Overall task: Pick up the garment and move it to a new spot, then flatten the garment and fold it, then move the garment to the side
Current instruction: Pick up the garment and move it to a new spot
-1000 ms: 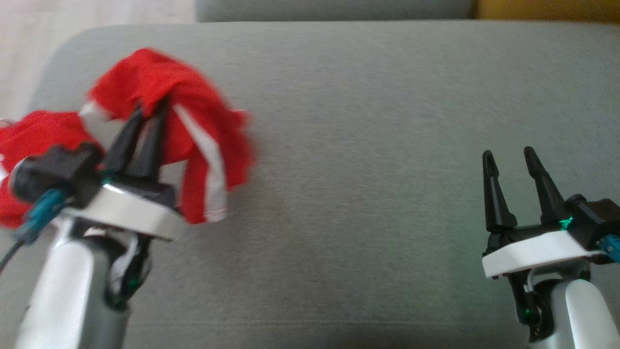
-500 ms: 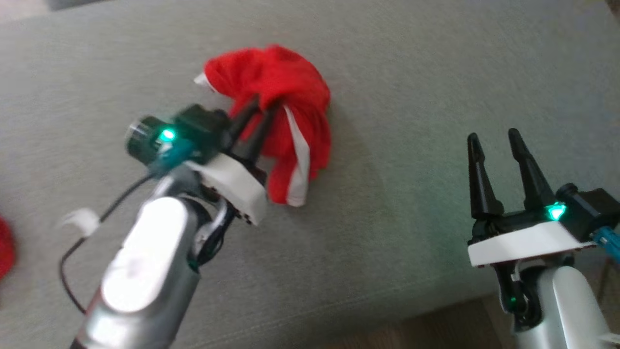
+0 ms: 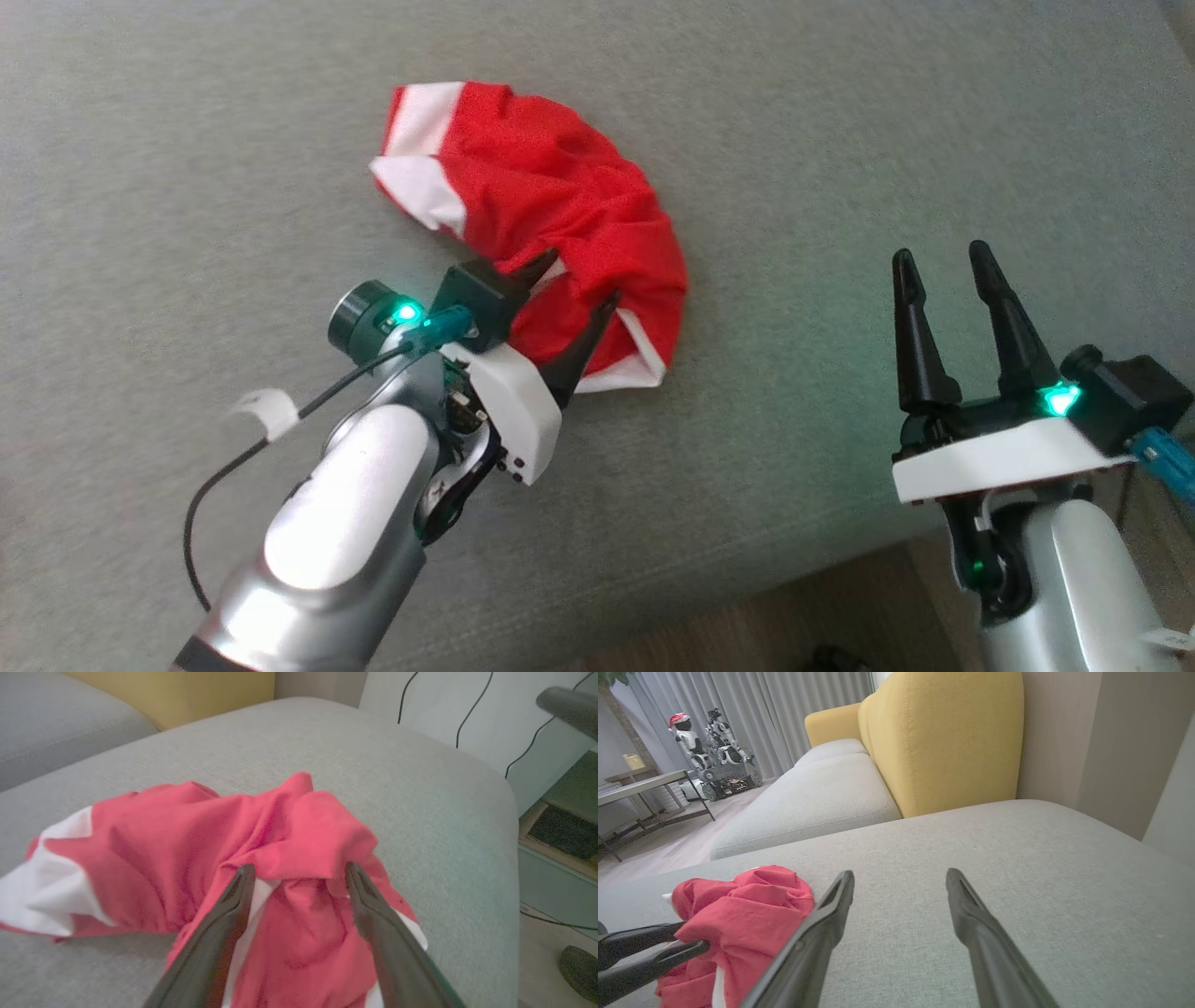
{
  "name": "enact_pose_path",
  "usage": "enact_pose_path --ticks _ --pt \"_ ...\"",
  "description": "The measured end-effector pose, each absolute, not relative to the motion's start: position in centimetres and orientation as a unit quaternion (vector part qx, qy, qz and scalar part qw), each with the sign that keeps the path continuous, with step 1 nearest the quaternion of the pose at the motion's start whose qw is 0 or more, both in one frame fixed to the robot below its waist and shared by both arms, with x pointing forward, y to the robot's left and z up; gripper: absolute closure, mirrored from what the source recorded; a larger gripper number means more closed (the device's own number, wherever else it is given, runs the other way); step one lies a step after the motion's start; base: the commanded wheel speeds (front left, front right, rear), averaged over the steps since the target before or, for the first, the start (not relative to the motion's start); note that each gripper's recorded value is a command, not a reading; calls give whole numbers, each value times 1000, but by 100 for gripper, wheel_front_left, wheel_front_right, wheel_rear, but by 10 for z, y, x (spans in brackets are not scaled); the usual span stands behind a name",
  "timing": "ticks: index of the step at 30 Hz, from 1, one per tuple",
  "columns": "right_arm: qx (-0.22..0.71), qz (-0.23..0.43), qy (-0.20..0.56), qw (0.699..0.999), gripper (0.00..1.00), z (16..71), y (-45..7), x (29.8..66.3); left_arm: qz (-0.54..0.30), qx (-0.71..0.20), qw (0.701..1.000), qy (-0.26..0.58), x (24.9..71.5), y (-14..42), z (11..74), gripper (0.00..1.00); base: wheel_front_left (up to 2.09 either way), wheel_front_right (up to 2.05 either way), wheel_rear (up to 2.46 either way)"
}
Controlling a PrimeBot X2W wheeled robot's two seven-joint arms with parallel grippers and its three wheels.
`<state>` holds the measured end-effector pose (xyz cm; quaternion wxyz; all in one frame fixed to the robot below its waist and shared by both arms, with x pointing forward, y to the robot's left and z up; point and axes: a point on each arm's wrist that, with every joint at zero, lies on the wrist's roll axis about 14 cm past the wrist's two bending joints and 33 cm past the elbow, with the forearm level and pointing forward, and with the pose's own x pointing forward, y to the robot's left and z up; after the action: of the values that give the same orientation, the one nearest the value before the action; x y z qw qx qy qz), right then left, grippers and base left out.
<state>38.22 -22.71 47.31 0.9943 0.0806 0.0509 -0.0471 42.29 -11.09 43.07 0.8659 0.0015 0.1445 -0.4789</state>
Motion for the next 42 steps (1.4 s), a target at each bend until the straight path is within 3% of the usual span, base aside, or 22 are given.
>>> enact_pose_path --ticks 3,11,18,26,42 --pt "81 -32 44 995 0 477 -218 387 -463 -10 878 118 426 -100 446 0 0 0 0" --pt "74 22 32 997 0 492 -186 403 -295 -63 951 63 438 -7 473 0 0 0 0" --pt "71 68 27 995 0 502 -156 414 -148 -64 987 9 443 87 498 0 0 0 0" --pt "58 97 28 993 0 508 -135 412 -51 -43 998 -2 413 162 501 0 0 0 0" --pt "38 88 48 994 0 504 -143 379 -43 -35 998 0 370 166 504 0 0 0 0"
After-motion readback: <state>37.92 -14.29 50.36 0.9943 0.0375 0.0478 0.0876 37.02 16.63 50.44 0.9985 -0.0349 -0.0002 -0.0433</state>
